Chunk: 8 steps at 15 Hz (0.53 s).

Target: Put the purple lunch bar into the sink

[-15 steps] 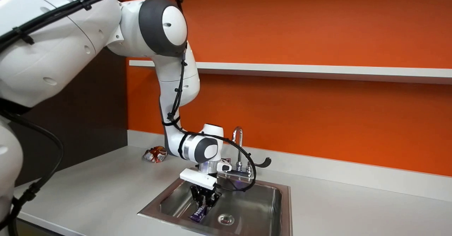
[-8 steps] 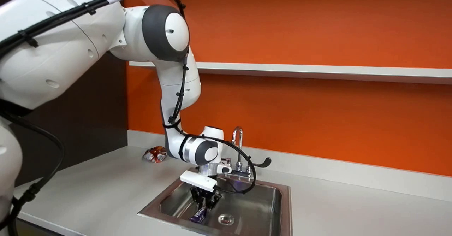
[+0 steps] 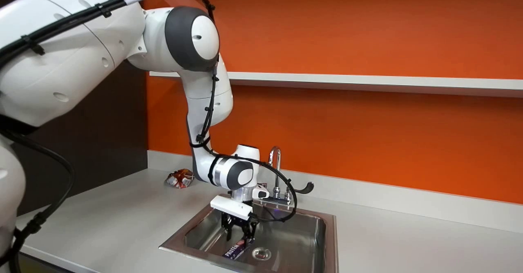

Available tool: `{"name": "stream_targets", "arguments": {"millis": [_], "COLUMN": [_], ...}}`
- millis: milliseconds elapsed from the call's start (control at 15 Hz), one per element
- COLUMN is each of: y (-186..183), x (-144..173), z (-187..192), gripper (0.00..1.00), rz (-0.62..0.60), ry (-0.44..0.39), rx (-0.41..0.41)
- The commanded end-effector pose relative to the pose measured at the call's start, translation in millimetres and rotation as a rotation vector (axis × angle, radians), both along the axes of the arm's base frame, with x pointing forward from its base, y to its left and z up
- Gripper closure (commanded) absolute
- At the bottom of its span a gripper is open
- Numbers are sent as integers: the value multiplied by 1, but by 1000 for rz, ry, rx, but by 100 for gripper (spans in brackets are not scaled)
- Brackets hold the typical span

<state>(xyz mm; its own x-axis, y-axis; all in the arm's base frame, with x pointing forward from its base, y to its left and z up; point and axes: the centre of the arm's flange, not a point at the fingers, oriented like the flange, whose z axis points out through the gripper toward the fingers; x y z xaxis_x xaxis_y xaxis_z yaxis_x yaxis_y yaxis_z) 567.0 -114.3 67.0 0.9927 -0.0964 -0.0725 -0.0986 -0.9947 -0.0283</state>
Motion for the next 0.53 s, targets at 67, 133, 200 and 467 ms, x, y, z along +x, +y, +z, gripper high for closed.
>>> {"name": "stream_targets", "arguments": {"millis": [67, 133, 200, 467], "y": [-4, -5, -5, -2], "x": [4, 5, 4, -8], "z": [37, 45, 54, 86], "gripper": [0, 0, 0, 0], "rz": [-22, -21, -19, -9], "ry": [-64, -75, -86, -107], "rx": [1, -3, -7, -18]}}
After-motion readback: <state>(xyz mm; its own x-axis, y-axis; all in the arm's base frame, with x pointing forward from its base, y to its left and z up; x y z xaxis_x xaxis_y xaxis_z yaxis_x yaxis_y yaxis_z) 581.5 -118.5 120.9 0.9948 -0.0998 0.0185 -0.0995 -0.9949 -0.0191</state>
